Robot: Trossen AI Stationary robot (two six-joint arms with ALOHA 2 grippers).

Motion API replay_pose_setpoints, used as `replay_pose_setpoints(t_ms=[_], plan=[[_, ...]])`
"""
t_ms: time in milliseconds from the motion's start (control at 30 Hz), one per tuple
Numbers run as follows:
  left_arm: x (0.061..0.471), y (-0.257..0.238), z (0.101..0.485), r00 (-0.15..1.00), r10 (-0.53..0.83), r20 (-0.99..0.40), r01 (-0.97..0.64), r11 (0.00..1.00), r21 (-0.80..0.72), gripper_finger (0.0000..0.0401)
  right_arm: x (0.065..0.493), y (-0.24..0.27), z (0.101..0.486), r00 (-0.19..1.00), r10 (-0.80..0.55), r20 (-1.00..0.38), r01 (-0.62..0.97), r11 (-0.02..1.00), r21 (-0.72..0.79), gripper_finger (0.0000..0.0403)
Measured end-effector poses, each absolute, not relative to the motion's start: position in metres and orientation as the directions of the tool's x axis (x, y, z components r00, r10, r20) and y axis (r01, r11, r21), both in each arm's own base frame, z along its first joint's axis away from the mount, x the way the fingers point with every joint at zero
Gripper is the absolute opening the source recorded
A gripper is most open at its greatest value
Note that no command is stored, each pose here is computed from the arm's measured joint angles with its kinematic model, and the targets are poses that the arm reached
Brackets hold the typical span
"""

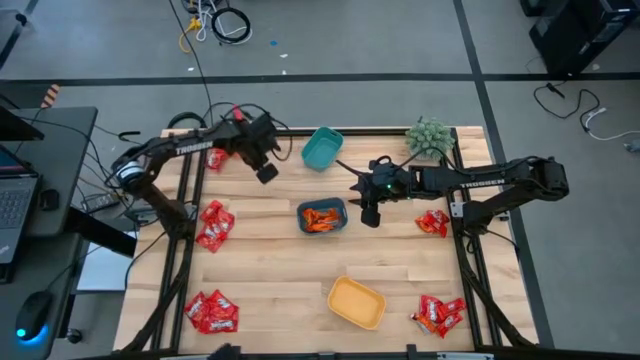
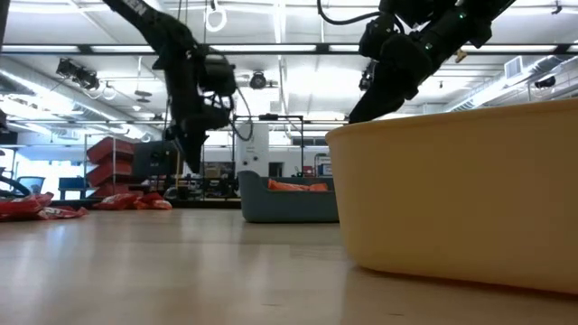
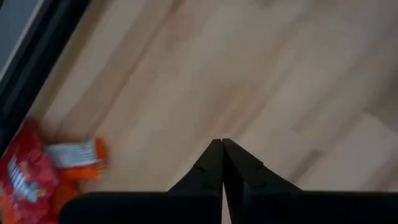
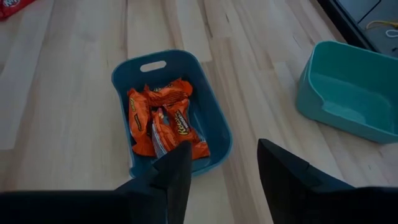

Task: Sort candy
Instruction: Move the orange and red chocolate to the center

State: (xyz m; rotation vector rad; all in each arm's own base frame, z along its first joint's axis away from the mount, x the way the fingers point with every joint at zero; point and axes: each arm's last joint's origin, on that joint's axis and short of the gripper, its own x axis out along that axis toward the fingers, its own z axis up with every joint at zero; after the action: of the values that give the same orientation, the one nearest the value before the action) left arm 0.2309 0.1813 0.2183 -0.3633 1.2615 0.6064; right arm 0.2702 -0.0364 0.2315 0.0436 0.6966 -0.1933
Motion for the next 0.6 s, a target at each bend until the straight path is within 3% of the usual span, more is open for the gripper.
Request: replay_pose_setpoints(t_ms=[200, 300, 600], plan=[[0.207, 0.212, 0.213, 0.063, 0.302, -0.951, -0.704, 0.689, 0.172, 0.0009, 0.271, -0.036, 0.232, 0.754, -0.163, -0.636, 0.192, 0.981, -0.024, 0.0169], [0.2, 0.219, 0.21, 0.015, 0.317, -0.948, -0.689, 0.691, 0.22, 0.0024, 0.271, -0.036, 0.232, 0.754, -0.163, -0.636, 0.192, 0.981, -0.024, 0.017], [0.199, 0.231, 0.184, -0.081, 0.267, -0.96, -0.653, 0.714, 0.253, 0.0123, 0.271, -0.037, 0.232, 0.759, -0.163, -0.631, 0.192, 0.981, -0.024, 0.0172]])
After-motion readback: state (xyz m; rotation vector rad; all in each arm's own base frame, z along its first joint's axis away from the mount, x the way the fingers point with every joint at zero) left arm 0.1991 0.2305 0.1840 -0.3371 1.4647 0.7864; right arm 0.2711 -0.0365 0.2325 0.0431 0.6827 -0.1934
